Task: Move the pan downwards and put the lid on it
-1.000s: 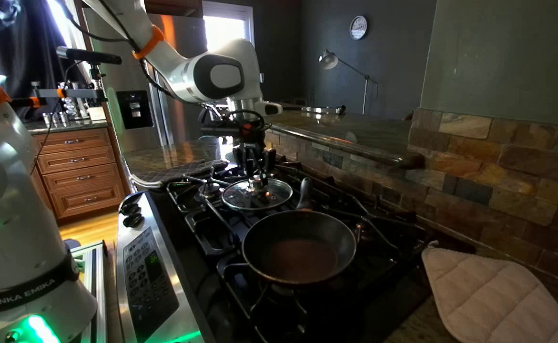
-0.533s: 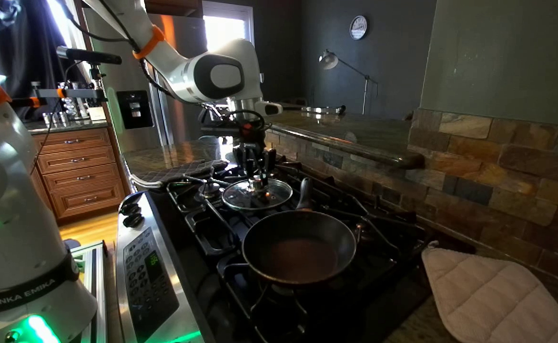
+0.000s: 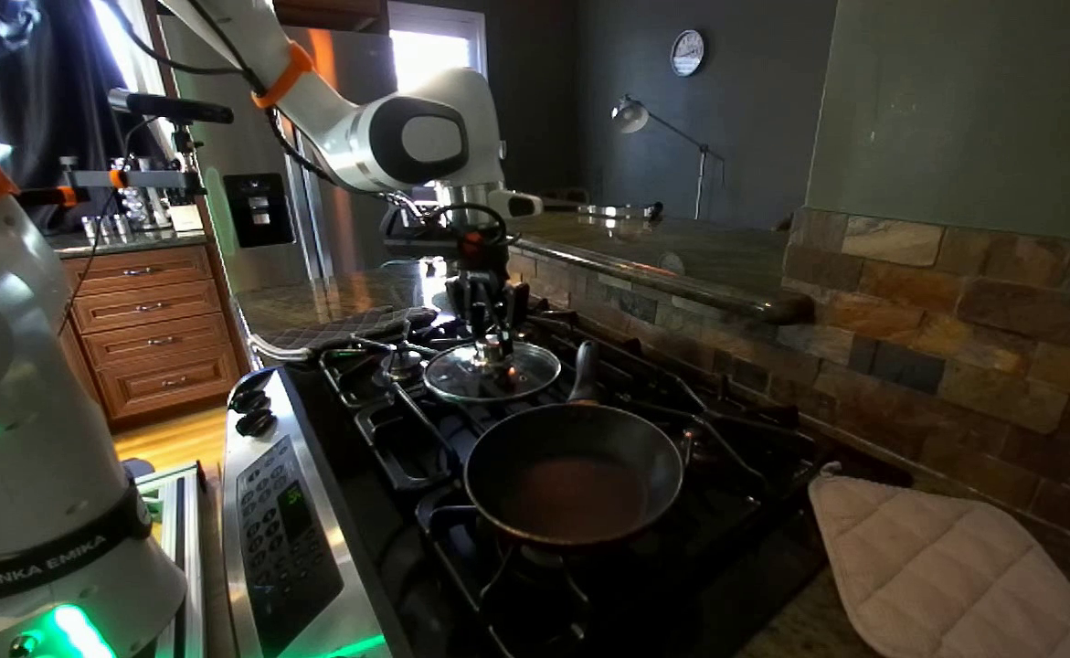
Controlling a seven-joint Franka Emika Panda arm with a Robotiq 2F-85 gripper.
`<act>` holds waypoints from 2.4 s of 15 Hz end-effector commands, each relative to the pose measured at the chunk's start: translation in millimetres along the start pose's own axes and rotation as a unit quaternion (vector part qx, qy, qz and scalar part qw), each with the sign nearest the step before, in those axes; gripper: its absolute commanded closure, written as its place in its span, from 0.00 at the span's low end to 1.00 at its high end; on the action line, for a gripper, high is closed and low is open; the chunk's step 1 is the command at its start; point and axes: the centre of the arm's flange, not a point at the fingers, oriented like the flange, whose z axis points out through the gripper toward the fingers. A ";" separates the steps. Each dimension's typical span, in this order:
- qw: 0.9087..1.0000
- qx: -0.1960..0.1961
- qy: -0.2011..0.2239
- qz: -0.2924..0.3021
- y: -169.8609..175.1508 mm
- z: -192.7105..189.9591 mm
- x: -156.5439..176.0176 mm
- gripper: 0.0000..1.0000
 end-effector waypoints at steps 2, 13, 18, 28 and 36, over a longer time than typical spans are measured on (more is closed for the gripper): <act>1.000 0.007 -0.010 0.001 3.1 -22.9 -12.3 0.77; 0.998 0.008 -0.046 0.036 20.7 -46.3 -41.8 0.77; 0.997 0.010 -0.042 0.064 37.3 -51.0 -57.8 0.77; 0.991 0.012 -0.034 0.127 81.7 -52.7 -95.4 0.77; 0.989 0.011 -0.033 0.143 125.0 -47.1 -99.9 0.77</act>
